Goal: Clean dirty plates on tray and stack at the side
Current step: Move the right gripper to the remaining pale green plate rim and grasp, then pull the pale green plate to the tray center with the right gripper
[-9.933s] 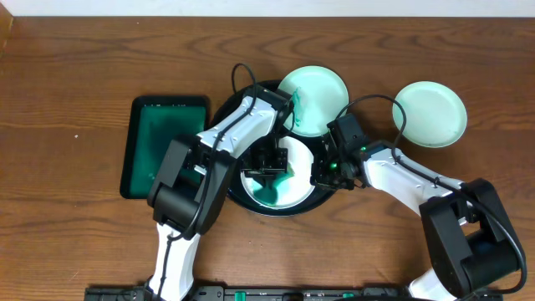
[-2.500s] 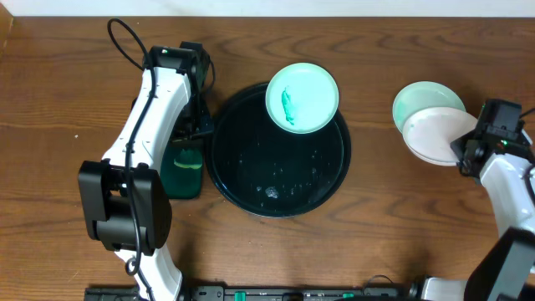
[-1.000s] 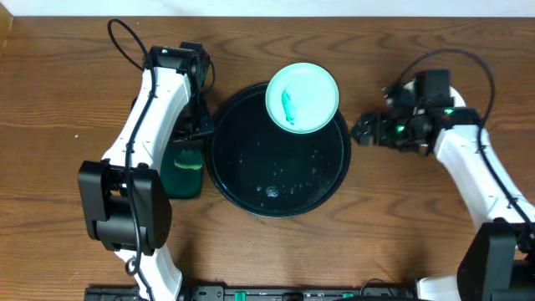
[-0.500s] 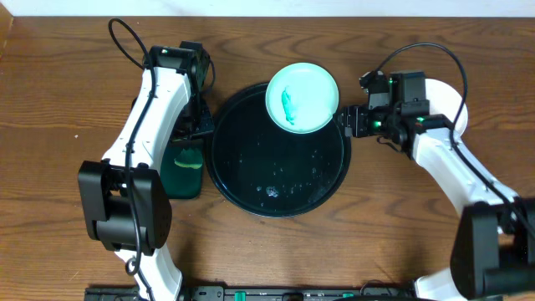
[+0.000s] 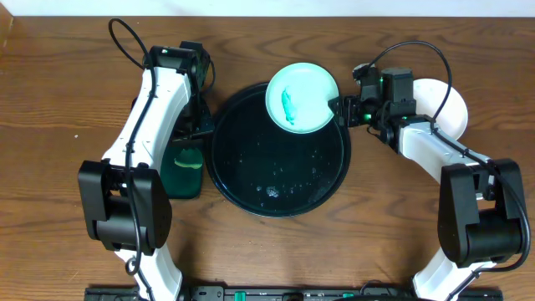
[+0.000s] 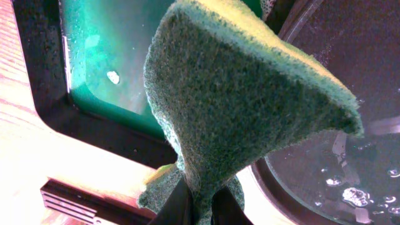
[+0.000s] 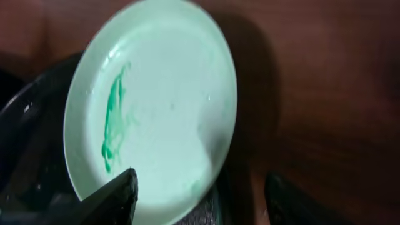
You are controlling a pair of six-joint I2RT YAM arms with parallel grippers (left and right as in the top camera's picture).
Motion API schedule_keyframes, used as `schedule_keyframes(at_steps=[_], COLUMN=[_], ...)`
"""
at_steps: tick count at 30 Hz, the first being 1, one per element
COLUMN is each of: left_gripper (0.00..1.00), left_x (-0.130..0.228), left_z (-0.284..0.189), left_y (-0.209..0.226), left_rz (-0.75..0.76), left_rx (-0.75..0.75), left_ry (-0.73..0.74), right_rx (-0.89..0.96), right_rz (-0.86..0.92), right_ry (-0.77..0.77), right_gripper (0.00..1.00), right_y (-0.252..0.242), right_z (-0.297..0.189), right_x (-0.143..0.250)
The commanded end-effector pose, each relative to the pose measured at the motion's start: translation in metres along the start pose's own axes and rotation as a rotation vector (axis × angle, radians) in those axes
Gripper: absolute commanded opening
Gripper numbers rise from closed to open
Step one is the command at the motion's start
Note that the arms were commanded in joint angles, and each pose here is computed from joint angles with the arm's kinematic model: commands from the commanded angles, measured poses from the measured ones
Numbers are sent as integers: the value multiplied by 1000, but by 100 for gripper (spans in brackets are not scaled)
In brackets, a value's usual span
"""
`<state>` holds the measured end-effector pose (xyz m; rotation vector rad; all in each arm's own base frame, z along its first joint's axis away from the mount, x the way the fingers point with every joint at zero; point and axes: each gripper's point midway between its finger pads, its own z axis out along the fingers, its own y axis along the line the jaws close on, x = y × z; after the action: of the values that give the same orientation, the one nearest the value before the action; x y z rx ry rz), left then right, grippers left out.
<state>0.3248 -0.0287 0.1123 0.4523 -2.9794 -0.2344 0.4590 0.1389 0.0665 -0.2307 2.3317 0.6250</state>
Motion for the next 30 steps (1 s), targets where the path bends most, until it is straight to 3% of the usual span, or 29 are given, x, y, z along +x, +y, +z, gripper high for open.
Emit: schedule_keyframes(at_steps=[1, 10, 12, 14, 15, 16, 17, 24, 30], left_gripper=[7, 7, 7, 7, 7, 7, 7, 7, 7], left_x=[1, 1, 2, 2, 2, 2, 2, 2, 2], left_z=[6, 5, 5, 5, 5, 5, 5, 5, 5], left_y=[1, 1, 2, 2, 2, 2, 2, 2, 2], left_rz=[13, 13, 14, 14, 14, 13, 13, 13, 13], left_rx=[-10, -11, -12, -13, -13, -13, -13, -13, -13], left_ry=[18, 21, 22, 24, 24, 24, 24, 24, 23], right_rx=[-20, -35, -32, -31, -23, -15, -9, -23, -183], right_rz=[-10, 42, 58, 64, 65, 76, 89, 116, 94], right_ry=[1, 27, 35, 40, 41, 39, 37, 38, 33], right_gripper=[63, 60, 53, 34, 16, 4, 1, 1, 2], right_y=[10, 10, 7, 6, 4, 3, 2, 5, 46], right_z=[10, 38, 43, 44, 45, 45, 45, 43, 19], right_x=[3, 23, 28, 30, 31, 30, 30, 28, 11])
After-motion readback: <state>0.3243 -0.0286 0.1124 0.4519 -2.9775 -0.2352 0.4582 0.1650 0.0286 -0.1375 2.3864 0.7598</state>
